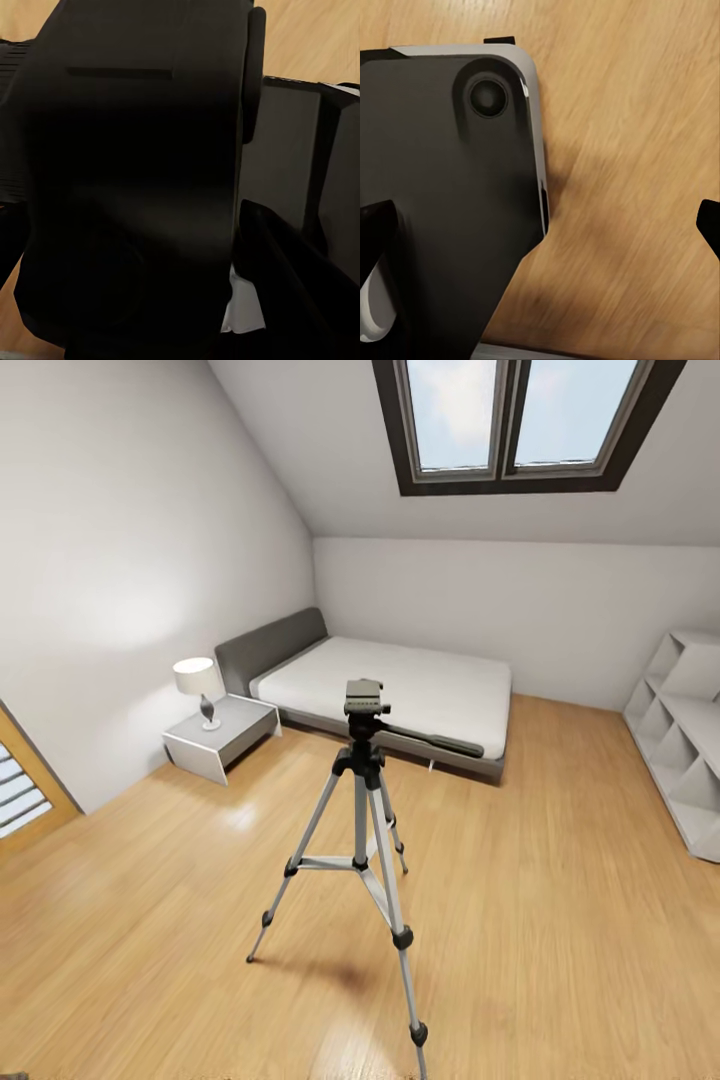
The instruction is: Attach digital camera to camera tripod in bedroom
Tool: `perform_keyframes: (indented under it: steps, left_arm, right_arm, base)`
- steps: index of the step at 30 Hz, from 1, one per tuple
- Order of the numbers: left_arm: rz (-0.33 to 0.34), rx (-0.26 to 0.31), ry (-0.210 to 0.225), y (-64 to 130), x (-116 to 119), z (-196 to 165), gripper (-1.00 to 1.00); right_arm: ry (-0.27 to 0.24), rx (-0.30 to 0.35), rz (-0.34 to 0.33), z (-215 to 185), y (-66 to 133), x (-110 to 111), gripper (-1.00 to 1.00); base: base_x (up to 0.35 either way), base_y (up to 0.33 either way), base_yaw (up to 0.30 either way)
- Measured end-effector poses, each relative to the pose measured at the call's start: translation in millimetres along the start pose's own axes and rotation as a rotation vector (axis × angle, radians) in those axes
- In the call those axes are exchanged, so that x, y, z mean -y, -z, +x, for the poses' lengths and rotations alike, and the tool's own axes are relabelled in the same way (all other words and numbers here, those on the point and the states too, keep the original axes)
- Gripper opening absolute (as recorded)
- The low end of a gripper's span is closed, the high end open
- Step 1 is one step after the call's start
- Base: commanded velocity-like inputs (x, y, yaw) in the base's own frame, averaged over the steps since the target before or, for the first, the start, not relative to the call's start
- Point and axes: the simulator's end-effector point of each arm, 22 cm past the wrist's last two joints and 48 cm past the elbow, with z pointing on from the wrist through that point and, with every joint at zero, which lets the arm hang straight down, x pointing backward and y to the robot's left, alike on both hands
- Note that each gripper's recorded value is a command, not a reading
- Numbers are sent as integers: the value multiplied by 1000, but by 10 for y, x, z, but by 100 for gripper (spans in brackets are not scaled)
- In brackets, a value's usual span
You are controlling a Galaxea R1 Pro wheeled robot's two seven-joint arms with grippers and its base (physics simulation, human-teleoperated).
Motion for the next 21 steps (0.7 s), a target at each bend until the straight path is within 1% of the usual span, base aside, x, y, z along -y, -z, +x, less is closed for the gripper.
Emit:
perform_keyframes:
  steps: [21]
  left_arm:
    - [-4,-33,6,-23,-21,131,-100]
  right_arm:
    - [3,-33,2,133,-8,2,100]
  base:
    - [0,0,0]
